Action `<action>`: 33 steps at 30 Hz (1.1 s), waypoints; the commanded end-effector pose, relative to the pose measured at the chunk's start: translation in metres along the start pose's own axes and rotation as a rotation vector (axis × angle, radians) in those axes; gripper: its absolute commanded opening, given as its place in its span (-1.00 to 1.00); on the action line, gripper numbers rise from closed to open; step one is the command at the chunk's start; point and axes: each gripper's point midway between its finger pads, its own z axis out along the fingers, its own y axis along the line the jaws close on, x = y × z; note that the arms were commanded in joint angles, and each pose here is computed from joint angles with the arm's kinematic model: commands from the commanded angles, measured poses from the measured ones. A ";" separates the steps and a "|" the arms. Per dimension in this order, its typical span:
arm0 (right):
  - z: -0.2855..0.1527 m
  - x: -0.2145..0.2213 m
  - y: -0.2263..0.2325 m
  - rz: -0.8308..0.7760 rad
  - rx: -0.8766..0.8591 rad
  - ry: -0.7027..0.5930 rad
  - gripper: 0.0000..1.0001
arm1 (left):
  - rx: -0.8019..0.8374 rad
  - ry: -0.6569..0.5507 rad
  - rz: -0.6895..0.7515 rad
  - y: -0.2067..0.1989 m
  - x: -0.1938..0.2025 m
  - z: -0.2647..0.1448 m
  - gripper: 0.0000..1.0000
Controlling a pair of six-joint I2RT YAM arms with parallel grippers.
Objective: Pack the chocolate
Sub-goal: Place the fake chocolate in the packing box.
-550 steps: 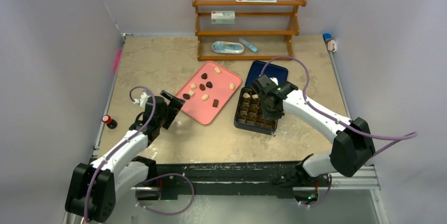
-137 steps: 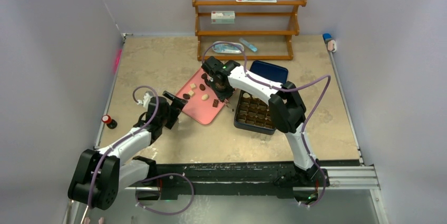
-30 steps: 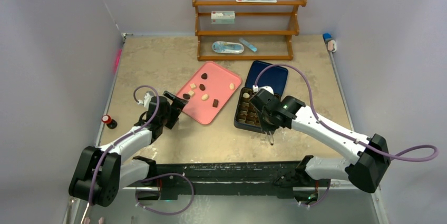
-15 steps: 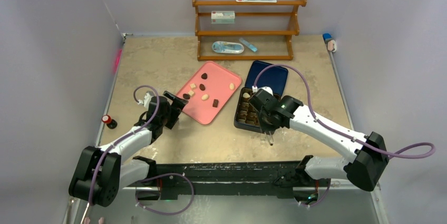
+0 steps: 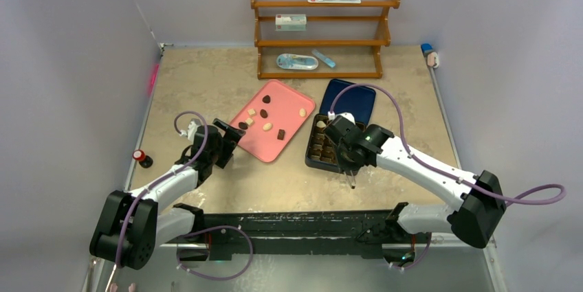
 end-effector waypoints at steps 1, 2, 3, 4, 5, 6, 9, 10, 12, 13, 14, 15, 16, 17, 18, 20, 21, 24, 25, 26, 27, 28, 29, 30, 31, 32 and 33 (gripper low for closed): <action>-0.008 -0.005 0.002 0.000 -0.019 -0.034 -0.41 | 0.008 -0.004 -0.006 -0.001 -0.002 0.001 0.98; -0.009 -0.006 0.002 -0.003 -0.024 -0.040 -0.44 | 0.008 -0.003 -0.005 -0.001 -0.002 0.001 0.98; -0.011 -0.007 0.002 -0.006 -0.026 -0.043 -0.46 | 0.010 -0.004 -0.004 -0.003 -0.002 0.001 0.98; -0.012 -0.009 0.002 -0.009 -0.028 -0.049 -0.48 | 0.011 -0.003 -0.004 -0.003 -0.002 0.001 0.98; -0.014 -0.011 0.003 -0.011 -0.031 -0.052 -0.51 | 0.012 -0.004 -0.005 -0.004 -0.003 0.001 0.98; -0.015 -0.012 0.003 -0.013 -0.032 -0.056 -0.53 | 0.013 -0.004 -0.004 -0.005 -0.003 0.001 0.98; -0.019 -0.017 0.006 -0.025 -0.046 -0.064 -0.53 | 0.014 -0.006 -0.004 -0.006 -0.004 0.001 0.97; -0.020 -0.018 0.008 -0.030 -0.051 -0.066 -0.53 | 0.014 -0.008 -0.005 -0.006 -0.004 0.001 0.98; -0.022 -0.021 0.012 -0.039 -0.061 -0.073 -0.54 | 0.016 -0.009 -0.005 -0.007 -0.005 0.000 0.98; -0.023 -0.023 0.014 -0.044 -0.065 -0.075 -0.54 | 0.018 -0.010 -0.005 -0.009 -0.005 0.000 0.98; -0.025 -0.026 0.016 -0.048 -0.072 -0.082 -0.54 | 0.018 -0.010 -0.005 -0.009 -0.005 0.000 0.98; -0.026 -0.028 0.019 -0.055 -0.077 -0.085 -0.54 | 0.020 -0.010 -0.006 -0.010 -0.006 0.000 0.98; -0.027 -0.031 0.022 -0.061 -0.084 -0.086 -0.54 | 0.022 -0.011 -0.005 -0.011 -0.007 -0.001 0.98; -0.027 -0.033 0.026 -0.070 -0.090 -0.088 -0.54 | 0.022 -0.011 -0.005 -0.012 -0.007 -0.001 0.98; -0.026 -0.036 0.030 -0.078 -0.094 -0.086 -0.54 | 0.025 -0.012 -0.005 -0.013 -0.007 -0.001 0.98; -0.026 -0.043 0.039 -0.098 -0.107 -0.091 -0.54 | 0.027 -0.013 -0.006 -0.015 -0.008 -0.002 0.97; -0.026 -0.046 0.044 -0.108 -0.113 -0.093 -0.54 | 0.027 -0.013 -0.004 -0.015 -0.008 -0.002 0.98; -0.021 -0.059 0.060 -0.141 -0.129 -0.096 -0.54 | 0.029 -0.017 -0.003 -0.016 -0.009 -0.004 0.98; -0.019 -0.064 0.065 -0.152 -0.134 -0.099 -0.53 | 0.029 -0.019 -0.002 -0.016 -0.010 -0.005 0.98; -0.017 -0.069 0.070 -0.161 -0.138 -0.103 -0.53 | 0.028 -0.020 -0.001 -0.016 -0.010 -0.005 0.98; -0.016 -0.076 0.075 -0.166 -0.143 -0.112 -0.53 | 0.029 -0.021 -0.002 -0.016 -0.010 -0.006 0.98; -0.013 -0.081 0.080 -0.170 -0.145 -0.117 -0.52 | 0.029 -0.022 -0.002 -0.016 -0.010 -0.006 0.98; -0.010 -0.087 0.084 -0.174 -0.145 -0.120 -0.51 | 0.030 -0.021 -0.003 -0.016 -0.010 -0.006 0.98; -0.008 -0.093 0.089 -0.182 -0.146 -0.123 -0.50 | 0.029 -0.021 -0.002 -0.015 -0.010 -0.006 0.98; -0.005 -0.098 0.094 -0.192 -0.148 -0.124 -0.49 | 0.028 -0.020 -0.003 -0.015 -0.009 -0.006 0.98; -0.003 -0.103 0.100 -0.198 -0.158 -0.121 -0.48 | 0.028 -0.021 -0.004 -0.014 -0.010 -0.006 0.97; -0.001 -0.105 0.107 -0.211 -0.178 -0.105 -0.48 | 0.027 -0.024 -0.005 -0.014 -0.010 -0.007 0.98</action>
